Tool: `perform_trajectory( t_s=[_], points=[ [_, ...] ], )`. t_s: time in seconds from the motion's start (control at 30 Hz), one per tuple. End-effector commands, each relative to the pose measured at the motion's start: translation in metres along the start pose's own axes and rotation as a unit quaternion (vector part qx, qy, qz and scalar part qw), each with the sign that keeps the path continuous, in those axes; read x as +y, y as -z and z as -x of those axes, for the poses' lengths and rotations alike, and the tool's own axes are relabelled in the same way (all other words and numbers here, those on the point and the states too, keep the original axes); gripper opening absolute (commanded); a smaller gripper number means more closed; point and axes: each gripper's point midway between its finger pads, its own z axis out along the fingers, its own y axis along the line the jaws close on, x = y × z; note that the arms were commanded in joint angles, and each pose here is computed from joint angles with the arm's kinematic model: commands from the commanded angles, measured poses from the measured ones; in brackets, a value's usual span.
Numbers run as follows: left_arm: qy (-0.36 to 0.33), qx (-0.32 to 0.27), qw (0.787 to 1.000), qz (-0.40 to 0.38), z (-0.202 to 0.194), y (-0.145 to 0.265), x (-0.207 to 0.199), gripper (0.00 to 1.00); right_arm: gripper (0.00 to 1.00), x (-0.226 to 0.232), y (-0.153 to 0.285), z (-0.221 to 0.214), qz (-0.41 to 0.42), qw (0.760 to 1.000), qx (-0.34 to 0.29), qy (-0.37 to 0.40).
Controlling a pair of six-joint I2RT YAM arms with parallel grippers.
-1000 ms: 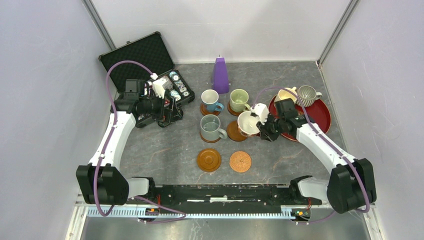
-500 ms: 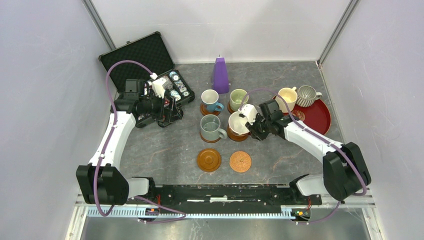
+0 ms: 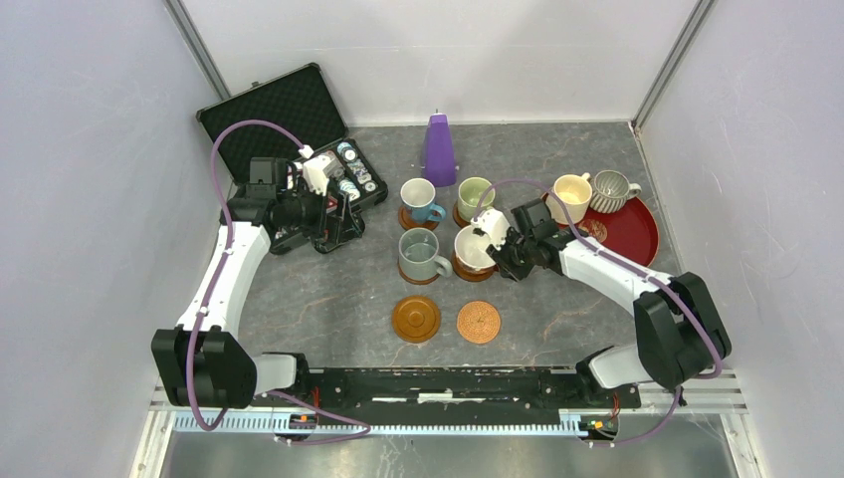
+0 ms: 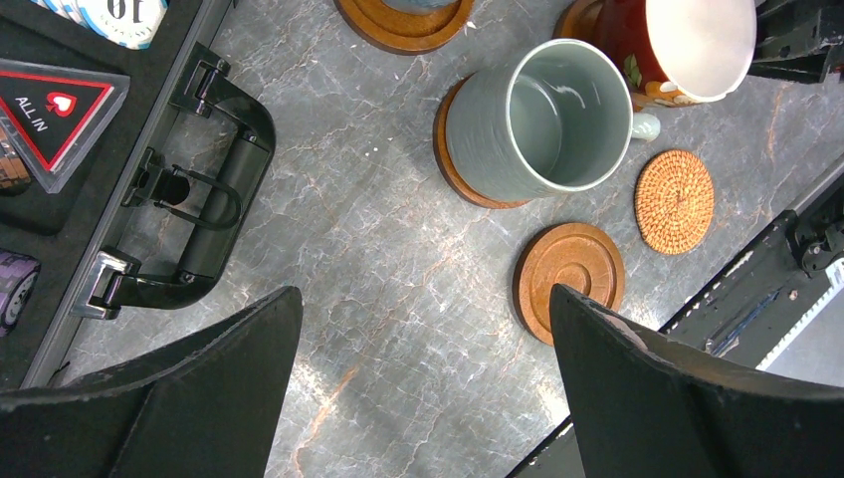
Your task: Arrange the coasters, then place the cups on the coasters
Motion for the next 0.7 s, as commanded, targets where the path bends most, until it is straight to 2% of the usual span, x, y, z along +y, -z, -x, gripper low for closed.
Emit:
perform_trajectory(
  t_s=[0.0, 0.17, 0.37, 0.53, 0.67],
  points=[
    [-0.015, -0.016, 1.0, 0.004, 0.009, 0.001, 0.002, 1.0, 0.15, -0.01, 0.005, 0.043, -0.013, 0.998, -0.058, 0.014],
    [-0.014, -0.016, 1.0, 0.003, 0.009, 0.0, 0.003, 1.0, 0.4, -0.007, 0.005, 0.042, -0.009, 0.998, -0.053, 0.012],
    [-0.013, -0.016, 1.0, 0.003, 0.009, 0.001, 0.002, 1.0, 0.53, -0.002, 0.01, 0.037, -0.001, 0.999, -0.048, 0.014],
    [-0.014, -0.015, 1.0, 0.003, 0.008, 0.002, 0.002, 1.0, 0.72, 0.004, 0.023, 0.029, 0.006, 0.999, -0.036, 0.031],
    [-0.017, -0.017, 1.0, 0.003, 0.009, 0.003, 0.001, 1.0, 0.84, -0.002, 0.047, 0.029, 0.0, 0.998, -0.054, 0.042]
  ],
)
